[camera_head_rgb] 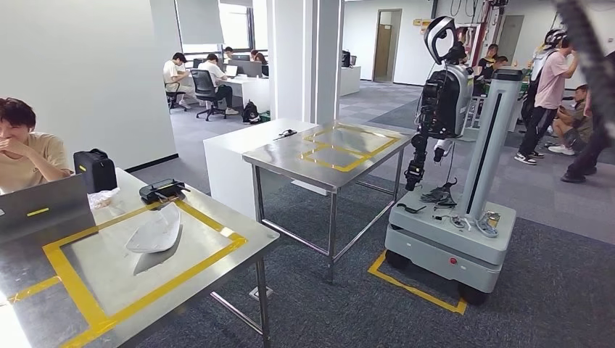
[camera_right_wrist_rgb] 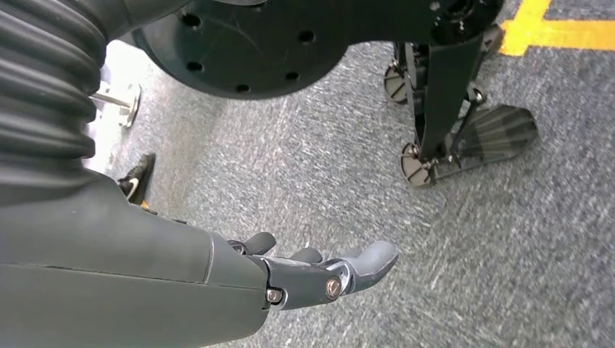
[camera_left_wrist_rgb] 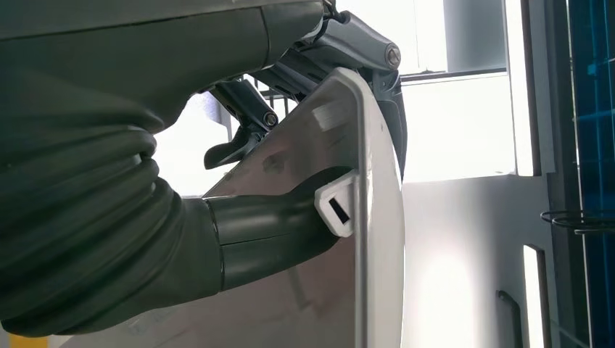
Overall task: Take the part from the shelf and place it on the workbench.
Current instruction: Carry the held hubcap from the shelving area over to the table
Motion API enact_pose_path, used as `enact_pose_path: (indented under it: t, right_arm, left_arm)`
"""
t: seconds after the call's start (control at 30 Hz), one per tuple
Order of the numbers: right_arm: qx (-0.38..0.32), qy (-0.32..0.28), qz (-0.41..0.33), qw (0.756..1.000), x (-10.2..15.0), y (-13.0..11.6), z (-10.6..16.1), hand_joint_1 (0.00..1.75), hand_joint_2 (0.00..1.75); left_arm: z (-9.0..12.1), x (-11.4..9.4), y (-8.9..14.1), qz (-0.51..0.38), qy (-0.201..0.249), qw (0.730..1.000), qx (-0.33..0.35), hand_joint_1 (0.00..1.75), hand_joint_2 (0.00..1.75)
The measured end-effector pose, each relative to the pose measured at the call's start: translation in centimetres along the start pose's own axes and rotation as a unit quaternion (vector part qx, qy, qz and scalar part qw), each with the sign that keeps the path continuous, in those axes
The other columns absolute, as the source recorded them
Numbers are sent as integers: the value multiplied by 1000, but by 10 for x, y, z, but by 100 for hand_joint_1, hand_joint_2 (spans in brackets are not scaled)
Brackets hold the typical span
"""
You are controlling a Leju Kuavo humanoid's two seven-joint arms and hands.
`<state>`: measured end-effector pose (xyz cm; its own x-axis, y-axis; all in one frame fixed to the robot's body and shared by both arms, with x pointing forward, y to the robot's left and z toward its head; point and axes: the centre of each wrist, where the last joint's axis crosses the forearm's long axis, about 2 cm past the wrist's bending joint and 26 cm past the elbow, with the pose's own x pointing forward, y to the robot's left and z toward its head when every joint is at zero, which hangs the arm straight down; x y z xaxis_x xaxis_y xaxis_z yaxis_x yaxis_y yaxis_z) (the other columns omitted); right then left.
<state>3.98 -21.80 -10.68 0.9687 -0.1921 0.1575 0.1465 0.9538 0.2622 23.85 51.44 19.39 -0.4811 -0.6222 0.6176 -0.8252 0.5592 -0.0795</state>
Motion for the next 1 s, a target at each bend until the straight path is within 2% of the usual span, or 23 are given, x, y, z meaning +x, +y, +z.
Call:
enact_pose_path:
  t: [0.7, 1.0]
  right_arm:
    - [8, -5, 8, 1000, 1, 0, 0, 0, 175]
    - [4, -6, 8, 1000, 0, -3, 0, 0, 175]
  left_arm:
    - [-11, -7, -6, -1, 0, 1000, 14, 175, 175]
    - [-11, -9, -17, 6, 8, 1000, 17, 175, 175]
